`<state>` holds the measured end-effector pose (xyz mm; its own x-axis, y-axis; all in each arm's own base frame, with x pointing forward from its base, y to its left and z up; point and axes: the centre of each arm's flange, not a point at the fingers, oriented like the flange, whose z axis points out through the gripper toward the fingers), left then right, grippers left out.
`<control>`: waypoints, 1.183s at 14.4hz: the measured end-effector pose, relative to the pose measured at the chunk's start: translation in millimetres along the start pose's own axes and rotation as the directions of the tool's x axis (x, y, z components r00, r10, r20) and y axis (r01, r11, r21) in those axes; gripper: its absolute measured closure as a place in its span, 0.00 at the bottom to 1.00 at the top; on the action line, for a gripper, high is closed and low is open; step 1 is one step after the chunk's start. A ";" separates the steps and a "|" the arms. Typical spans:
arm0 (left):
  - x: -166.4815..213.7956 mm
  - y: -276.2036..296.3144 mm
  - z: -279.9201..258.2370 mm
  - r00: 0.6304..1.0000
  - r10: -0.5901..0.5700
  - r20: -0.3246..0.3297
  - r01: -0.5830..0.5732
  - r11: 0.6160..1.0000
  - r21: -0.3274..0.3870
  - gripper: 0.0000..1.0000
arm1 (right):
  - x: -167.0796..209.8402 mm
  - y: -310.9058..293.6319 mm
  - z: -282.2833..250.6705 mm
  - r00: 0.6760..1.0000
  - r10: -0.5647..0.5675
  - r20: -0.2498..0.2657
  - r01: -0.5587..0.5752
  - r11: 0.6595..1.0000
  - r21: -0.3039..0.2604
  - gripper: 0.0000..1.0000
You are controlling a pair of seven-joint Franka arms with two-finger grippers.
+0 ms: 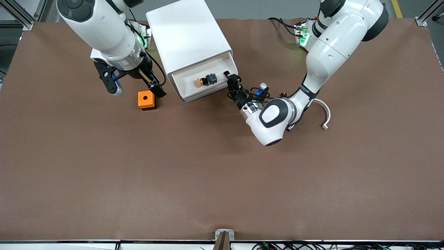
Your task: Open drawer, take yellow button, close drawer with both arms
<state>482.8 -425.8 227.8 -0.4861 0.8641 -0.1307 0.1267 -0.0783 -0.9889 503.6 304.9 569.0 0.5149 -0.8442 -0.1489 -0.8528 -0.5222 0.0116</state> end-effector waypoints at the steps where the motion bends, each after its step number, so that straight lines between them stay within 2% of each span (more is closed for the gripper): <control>1: 1.3 0.1 -4.6 1.000 0.000 0.008 0.000 1.000 -0.002 0.81 | -5.8 -2.9 4.4 1.000 0.007 -0.001 -0.007 1.000 0.005 0.00; 6: 3.5 1.0 -11.5 1.000 -0.002 0.020 0.002 1.000 -0.008 0.78 | -36.2 -17.4 34.5 0.999 0.050 -0.001 -0.049 0.998 0.041 0.00; 7: 3.6 1.5 -12.0 1.000 -0.003 0.021 0.003 1.000 -0.010 0.74 | -42.2 -20.6 41.1 0.998 0.055 -0.001 -0.055 0.997 0.046 0.00; 8: 3.8 2.1 -13.1 1.000 0.003 0.024 -0.002 1.000 -0.013 0.74 | -47.4 -23.9 48.4 0.998 0.062 -0.003 -0.061 0.997 0.049 0.00; 10: 4.7 4.5 -19.3 0.997 0.060 0.040 -0.058 0.998 -0.032 0.60 | -56.6 -29.4 62.6 0.998 0.069 -0.005 -0.069 0.996 0.050 0.00; 13: 7.2 6.0 -35.4 0.984 0.164 0.066 -0.159 0.985 -0.066 0.29 | -76.2 -32.5 92.5 0.997 0.072 -0.008 -0.071 0.996 0.057 0.00; 16: 4.8 -0.1 -48.7 0.950 0.303 0.070 -0.296 0.950 -0.096 0.01 | -99.6 -28.3 120.7 0.997 0.072 -0.023 -0.071 0.996 0.048 0.00; 17: 3.8 -2.6 -53.2 0.931 0.359 0.068 -0.351 0.930 -0.107 0.00 | -106.6 -26.9 126.5 0.997 0.069 -0.026 -0.068 0.997 0.043 0.00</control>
<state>526.6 -395.9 233.6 -0.4659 0.7424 -0.4814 0.3807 -0.3229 -0.8665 460.5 424.3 459.5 0.4566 -0.8812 -0.1222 -0.8889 -0.4577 -0.0207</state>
